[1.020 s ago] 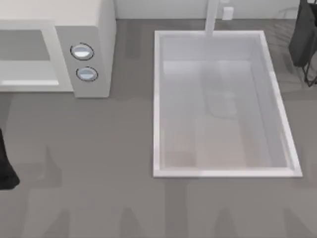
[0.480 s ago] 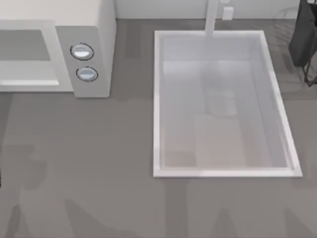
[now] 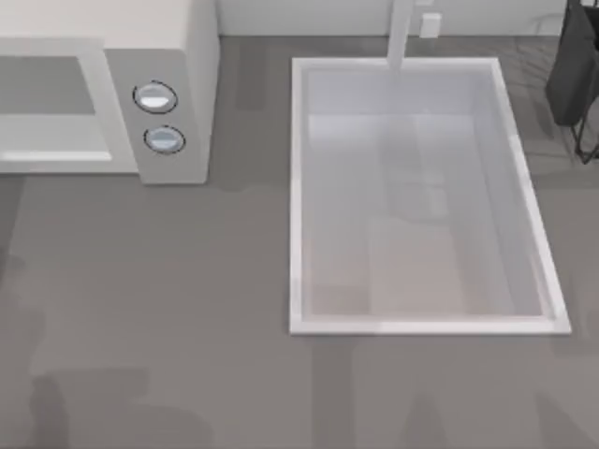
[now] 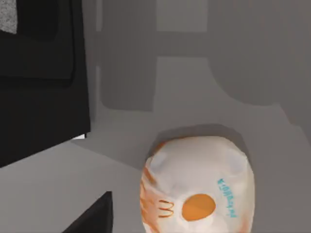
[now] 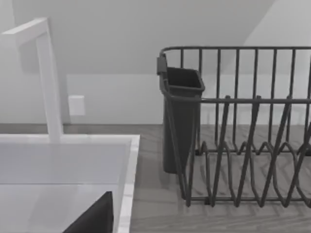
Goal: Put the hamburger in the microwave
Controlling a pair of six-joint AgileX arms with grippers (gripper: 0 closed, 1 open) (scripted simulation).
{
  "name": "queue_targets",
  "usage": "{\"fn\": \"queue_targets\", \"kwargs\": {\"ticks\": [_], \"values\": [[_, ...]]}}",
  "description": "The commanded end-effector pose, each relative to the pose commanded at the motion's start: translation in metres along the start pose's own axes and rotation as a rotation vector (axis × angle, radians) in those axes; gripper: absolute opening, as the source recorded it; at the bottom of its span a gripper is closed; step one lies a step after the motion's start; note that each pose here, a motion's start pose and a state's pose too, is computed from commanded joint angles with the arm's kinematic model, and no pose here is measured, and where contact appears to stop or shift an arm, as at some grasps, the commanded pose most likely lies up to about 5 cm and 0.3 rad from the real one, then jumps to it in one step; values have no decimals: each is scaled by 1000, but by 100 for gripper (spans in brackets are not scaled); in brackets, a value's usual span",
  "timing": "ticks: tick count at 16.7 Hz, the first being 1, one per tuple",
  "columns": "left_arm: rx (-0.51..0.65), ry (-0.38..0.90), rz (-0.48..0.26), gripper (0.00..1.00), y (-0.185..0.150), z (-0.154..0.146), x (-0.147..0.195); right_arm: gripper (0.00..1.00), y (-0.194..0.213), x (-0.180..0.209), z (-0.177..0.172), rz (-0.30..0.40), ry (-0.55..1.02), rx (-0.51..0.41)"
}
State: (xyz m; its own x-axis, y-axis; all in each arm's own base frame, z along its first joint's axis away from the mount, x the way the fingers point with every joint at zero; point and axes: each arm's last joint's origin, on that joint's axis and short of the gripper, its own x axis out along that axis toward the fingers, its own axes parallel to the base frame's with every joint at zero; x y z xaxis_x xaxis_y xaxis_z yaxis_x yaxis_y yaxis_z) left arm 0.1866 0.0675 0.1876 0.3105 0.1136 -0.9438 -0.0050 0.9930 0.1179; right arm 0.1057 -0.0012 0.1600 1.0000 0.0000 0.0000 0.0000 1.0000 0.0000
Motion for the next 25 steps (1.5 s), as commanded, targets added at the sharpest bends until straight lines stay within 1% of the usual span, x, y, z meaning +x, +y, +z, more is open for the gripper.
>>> {"fn": "queue_targets", "kwargs": {"ticks": [2,4,7,15,17,22,25], "values": [[4,122,-38,100,11,8,9,100,0,0,0,0,0,0],[6,218,-75,100,21,14,18,100,0,0,0,0,0,0],[7,302,-113,100,31,20,26,100,0,0,0,0,0,0],[8,317,-122,100,32,20,32,100,0,0,0,0,0,0],[7,320,-123,100,31,17,45,100,0,0,0,0,0,0],[7,306,-117,100,27,4,90,100,0,0,0,0,0,0],[7,315,-121,100,24,-4,103,100,0,0,0,0,0,0]]}}
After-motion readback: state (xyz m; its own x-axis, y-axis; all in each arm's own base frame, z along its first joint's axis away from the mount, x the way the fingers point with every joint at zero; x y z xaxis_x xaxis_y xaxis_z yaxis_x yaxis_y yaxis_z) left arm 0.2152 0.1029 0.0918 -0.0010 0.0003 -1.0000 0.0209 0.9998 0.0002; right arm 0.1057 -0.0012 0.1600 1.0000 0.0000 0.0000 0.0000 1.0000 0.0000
